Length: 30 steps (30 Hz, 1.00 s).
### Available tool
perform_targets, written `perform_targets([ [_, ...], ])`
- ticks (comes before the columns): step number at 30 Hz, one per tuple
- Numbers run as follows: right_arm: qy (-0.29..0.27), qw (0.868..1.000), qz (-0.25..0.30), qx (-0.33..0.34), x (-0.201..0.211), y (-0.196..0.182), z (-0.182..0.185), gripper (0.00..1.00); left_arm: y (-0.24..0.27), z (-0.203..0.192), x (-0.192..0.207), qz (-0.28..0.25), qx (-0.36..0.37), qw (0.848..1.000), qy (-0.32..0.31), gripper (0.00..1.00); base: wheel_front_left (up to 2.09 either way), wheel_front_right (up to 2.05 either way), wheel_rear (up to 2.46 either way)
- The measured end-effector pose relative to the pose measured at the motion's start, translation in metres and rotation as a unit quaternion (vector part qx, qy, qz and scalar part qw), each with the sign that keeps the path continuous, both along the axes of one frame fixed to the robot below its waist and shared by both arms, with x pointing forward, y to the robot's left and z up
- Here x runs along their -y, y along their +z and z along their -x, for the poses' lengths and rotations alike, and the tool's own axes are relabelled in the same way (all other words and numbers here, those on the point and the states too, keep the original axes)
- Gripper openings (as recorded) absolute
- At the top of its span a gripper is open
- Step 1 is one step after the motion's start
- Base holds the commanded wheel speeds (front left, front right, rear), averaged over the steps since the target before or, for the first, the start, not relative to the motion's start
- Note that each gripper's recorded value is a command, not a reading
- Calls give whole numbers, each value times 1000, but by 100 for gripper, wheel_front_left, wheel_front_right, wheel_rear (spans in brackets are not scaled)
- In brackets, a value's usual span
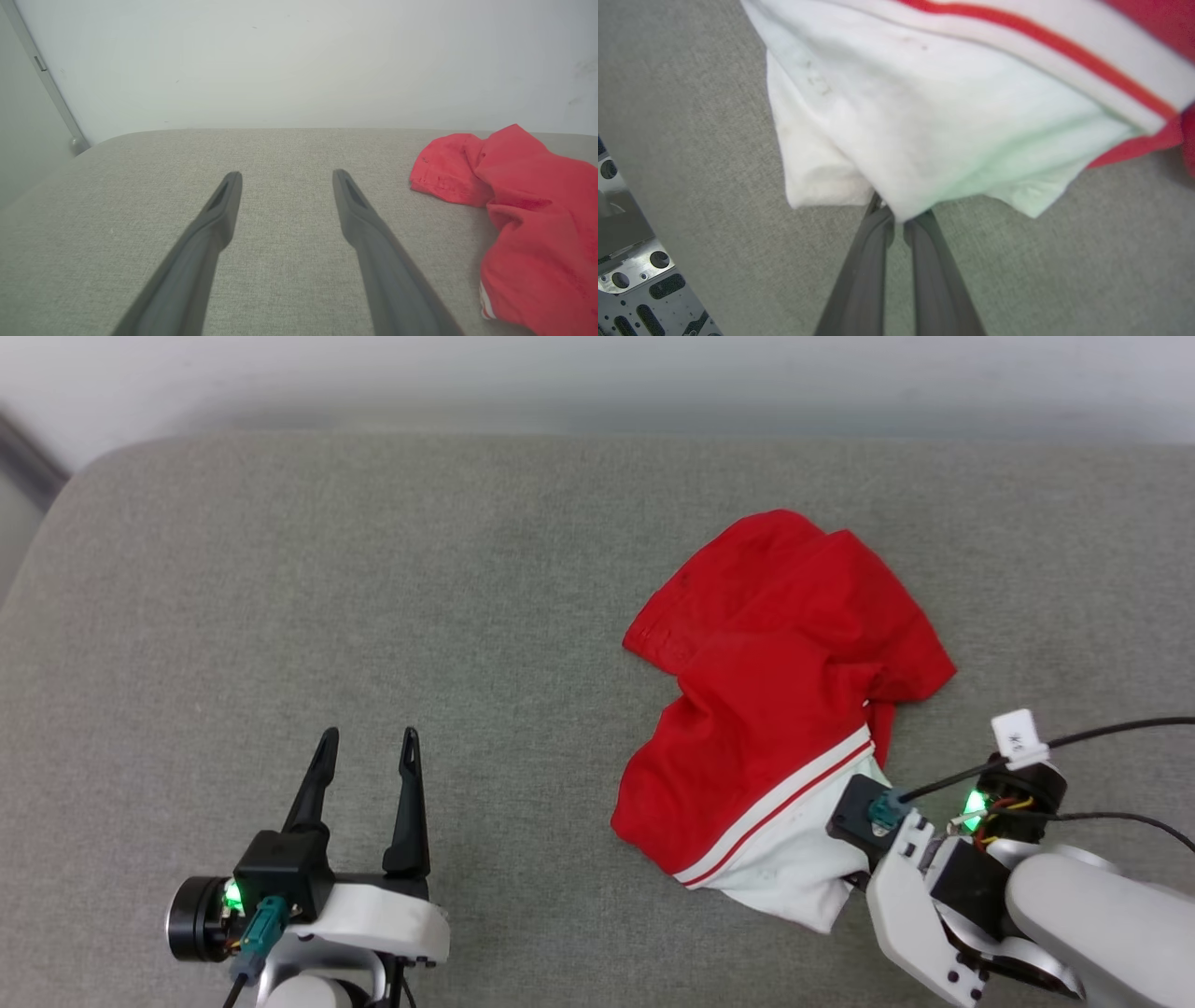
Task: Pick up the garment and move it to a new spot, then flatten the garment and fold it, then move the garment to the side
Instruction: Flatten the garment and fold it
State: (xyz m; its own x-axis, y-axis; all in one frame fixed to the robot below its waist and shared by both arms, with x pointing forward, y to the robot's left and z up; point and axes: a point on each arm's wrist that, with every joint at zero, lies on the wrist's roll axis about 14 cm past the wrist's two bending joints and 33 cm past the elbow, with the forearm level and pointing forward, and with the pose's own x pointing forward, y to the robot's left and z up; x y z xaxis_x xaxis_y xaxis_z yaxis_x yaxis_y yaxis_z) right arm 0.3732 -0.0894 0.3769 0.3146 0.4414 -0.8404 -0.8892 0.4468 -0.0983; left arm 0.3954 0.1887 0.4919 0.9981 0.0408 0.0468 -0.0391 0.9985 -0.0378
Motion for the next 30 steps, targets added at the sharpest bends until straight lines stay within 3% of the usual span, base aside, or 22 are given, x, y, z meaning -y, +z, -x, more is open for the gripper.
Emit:
perform_targets([
  [9,-62,990,-104,74,14,67,-8,0,12,10,13,3,17,1000,-17,100,0,0,0],
  [17,-78,964,-170,190,12,145,-45,0,12,11,20,4,16,1000,-27,100,0,0,0],
  [23,-47,948,-209,235,-30,184,-78,0,11,4,21,5,16,999,-28,100,0,0,0],
  [30,22,961,-198,191,-110,157,-105,0,6,-14,19,8,12,1000,-24,100,0,0,0],
])
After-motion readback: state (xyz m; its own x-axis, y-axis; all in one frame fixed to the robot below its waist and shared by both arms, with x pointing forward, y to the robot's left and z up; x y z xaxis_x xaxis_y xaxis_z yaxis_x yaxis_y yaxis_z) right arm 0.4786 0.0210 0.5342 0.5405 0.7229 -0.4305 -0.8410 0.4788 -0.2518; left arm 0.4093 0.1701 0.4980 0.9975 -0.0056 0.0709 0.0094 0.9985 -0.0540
